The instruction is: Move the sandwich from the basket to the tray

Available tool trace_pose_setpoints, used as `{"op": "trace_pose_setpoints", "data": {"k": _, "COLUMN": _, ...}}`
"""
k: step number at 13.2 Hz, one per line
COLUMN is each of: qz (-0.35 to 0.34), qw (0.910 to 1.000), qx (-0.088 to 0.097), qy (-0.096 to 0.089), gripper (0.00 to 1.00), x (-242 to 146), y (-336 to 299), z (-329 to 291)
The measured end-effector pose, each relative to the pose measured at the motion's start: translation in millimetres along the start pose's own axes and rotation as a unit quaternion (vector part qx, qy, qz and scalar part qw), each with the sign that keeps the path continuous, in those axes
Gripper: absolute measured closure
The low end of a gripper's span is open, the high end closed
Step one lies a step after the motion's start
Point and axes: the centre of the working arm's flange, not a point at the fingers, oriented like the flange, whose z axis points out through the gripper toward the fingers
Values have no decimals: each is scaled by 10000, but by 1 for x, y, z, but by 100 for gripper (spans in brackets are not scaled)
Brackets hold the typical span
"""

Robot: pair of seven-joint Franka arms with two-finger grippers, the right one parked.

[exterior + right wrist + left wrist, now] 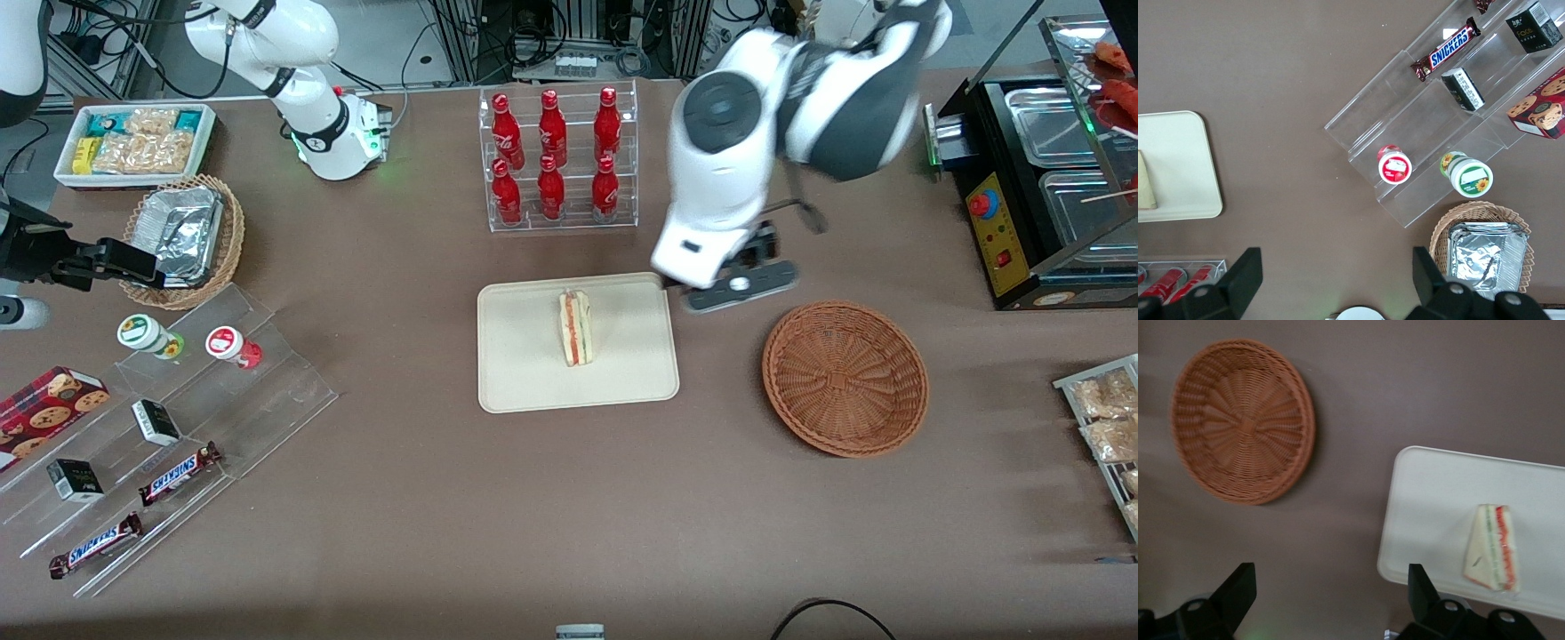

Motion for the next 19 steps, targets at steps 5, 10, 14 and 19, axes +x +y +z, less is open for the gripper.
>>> {"op": "trace_pose_setpoints", "data": {"k": 5, "qz": 268, "qw": 9992, "qx": -254, "qy": -144, "gripper": 0, "x": 38, "y": -119, "z": -36}}
{"op": "trace_pose_setpoints", "data": {"k": 10, "qz": 233, "qw": 9984, "qx": -492, "qy": -149, "gripper": 0, "x": 51, "y": -194, "z": -55}}
{"op": "trace_pose_setpoints", "data": {"k": 14, "qz": 157, "qw": 9964, "qx": -798, "qy": -256, "gripper": 0, "x": 41, "y": -254, "z": -77}}
{"op": "trace_pose_setpoints", "data": {"k": 19, "qz": 329, "qw": 9937, "qx": -1039, "qy": -252, "gripper": 0, "x": 47, "y": -294, "z": -76}}
